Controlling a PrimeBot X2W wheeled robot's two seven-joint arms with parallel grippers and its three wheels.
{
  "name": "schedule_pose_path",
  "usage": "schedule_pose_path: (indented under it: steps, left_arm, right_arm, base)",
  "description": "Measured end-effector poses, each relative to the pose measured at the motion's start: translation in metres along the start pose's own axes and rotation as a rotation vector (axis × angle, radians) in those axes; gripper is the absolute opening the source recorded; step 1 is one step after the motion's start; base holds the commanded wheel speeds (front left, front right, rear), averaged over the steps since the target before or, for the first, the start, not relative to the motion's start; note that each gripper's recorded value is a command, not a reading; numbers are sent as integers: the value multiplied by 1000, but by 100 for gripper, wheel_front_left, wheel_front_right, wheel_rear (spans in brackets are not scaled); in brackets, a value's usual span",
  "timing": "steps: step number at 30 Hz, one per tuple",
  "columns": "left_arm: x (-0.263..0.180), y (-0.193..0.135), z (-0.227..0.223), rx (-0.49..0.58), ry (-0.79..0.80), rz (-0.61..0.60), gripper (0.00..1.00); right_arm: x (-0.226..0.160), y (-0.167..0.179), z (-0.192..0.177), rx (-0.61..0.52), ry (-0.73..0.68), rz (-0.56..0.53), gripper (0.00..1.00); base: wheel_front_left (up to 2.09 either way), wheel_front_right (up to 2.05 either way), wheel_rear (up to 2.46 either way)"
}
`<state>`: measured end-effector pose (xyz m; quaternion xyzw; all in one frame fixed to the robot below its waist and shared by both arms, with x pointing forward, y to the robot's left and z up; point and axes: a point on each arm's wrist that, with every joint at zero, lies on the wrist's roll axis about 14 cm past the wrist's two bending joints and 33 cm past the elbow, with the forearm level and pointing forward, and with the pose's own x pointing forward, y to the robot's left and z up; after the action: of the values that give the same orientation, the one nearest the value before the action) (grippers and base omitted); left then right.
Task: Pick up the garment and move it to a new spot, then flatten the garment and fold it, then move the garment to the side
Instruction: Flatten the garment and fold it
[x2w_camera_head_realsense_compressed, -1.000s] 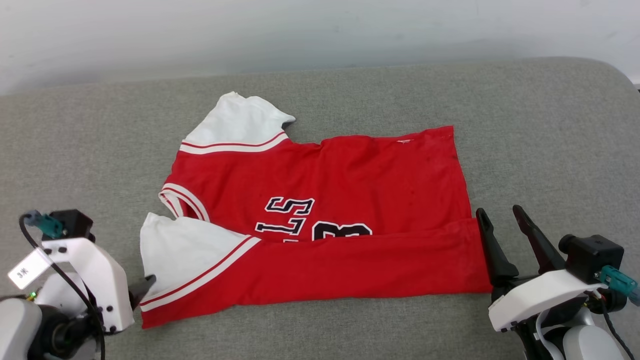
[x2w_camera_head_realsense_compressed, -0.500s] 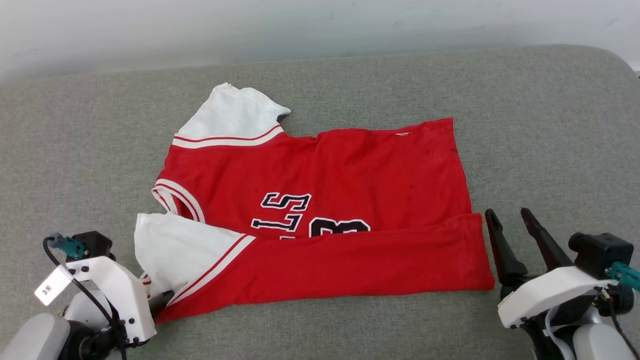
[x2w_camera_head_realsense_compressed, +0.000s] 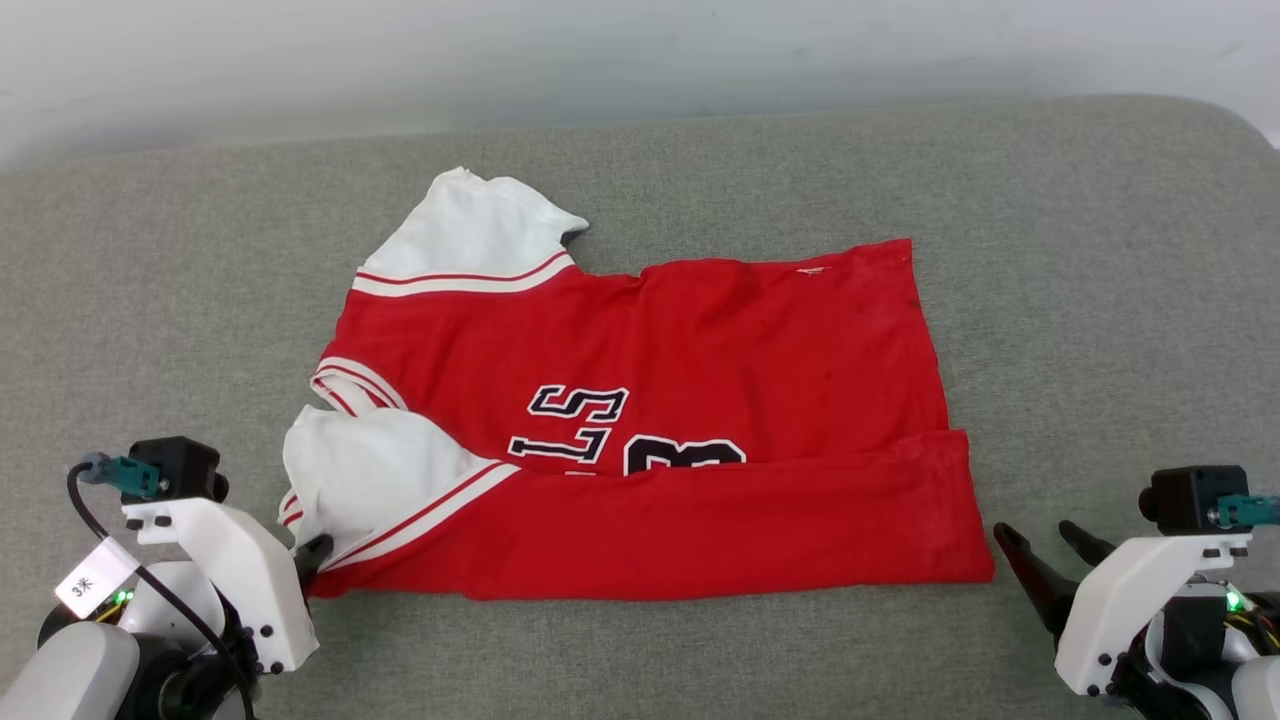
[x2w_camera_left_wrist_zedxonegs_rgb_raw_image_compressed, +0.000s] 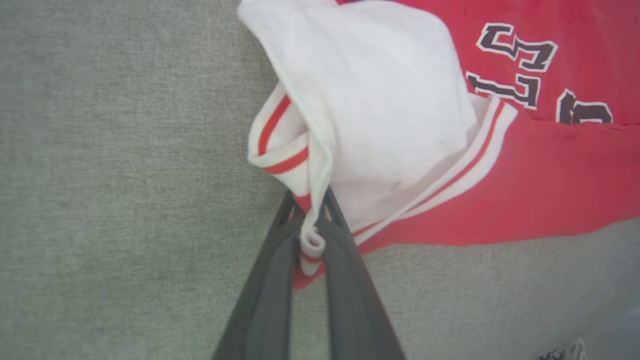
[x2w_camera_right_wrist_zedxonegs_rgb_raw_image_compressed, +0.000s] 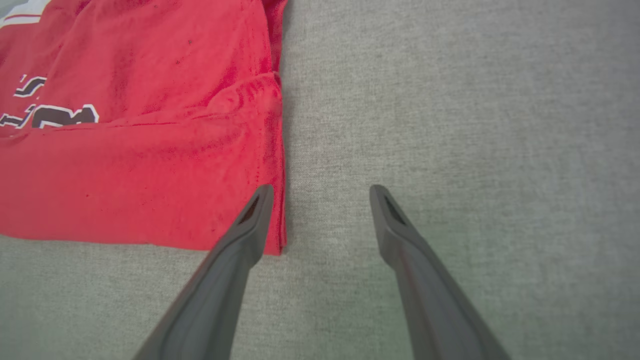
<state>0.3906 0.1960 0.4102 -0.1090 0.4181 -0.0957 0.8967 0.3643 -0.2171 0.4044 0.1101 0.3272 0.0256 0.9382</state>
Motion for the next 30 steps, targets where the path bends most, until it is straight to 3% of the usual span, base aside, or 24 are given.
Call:
schedule_pose_path:
  steps: [8,17,18,19,20,30]
  left_arm:
    - [-7,-5,14,40,-57,8,0]
    - [-3,0,5,16,-44,21,0]
    - [-2,0,5,13,-43,22,0]
    - [-2,1,5,8,-45,27,0]
    - [-2,1,4,7,-45,28,0]
    - [-21,-4,8,29,-121,31,0]
  right_arm:
    - [18,28,-5,-66,127,90,100]
    - [34,47,-41,-99,312,158,100]
    - [35,47,-41,-99,318,161,31]
    - [35,47,-41,-103,321,162,4]
    - [36,48,-41,-101,321,164,0]
    - [21,44,-22,-115,229,157,0]
  base:
    - [0,0,0]
    - [0,0,0]
    - [0,0,0]
    - [0,0,0]
    - [0,0,0]
    - [0,0,0]
